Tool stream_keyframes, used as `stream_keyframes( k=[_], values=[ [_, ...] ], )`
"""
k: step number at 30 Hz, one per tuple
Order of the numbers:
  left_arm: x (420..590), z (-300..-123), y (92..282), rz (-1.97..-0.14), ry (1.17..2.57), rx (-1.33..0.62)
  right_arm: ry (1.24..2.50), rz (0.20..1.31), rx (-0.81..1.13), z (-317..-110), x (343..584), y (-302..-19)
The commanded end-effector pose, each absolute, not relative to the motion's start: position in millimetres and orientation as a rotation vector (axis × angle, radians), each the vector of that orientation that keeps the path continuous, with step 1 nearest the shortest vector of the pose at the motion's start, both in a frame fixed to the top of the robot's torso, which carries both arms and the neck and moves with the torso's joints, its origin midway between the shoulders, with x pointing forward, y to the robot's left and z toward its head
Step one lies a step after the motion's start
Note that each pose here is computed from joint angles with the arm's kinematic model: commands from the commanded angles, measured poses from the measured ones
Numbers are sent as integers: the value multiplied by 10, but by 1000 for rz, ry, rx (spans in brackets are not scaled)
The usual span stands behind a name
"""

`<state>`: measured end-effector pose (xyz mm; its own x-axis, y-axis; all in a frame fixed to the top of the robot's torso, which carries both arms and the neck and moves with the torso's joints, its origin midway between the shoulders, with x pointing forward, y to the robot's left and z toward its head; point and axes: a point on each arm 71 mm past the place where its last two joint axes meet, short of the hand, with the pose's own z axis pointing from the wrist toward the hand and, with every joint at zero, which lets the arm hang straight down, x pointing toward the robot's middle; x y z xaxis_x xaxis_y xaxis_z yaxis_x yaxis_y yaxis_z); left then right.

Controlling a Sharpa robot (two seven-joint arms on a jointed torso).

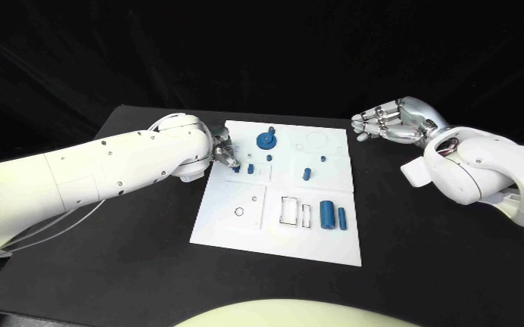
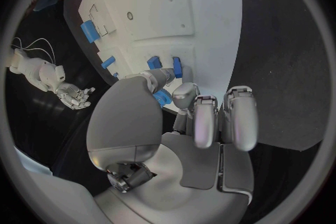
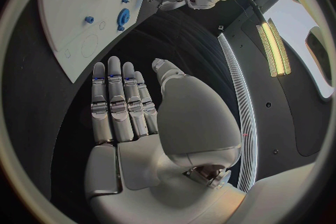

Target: Assemble the parts on the task board

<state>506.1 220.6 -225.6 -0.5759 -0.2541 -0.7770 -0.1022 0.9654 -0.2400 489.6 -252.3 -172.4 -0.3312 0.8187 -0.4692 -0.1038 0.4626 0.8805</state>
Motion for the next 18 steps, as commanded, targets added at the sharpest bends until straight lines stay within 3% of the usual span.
stream_keyframes(
  k=[1,18],
  values=[
    [5039,-2285,2196,-202,2197,-246,1645,1088,620,-1725,4889,-2510],
    [5013,-2317,2193,-195,2214,-231,1645,1088,622,-1726,4887,-2516]
  ],
)
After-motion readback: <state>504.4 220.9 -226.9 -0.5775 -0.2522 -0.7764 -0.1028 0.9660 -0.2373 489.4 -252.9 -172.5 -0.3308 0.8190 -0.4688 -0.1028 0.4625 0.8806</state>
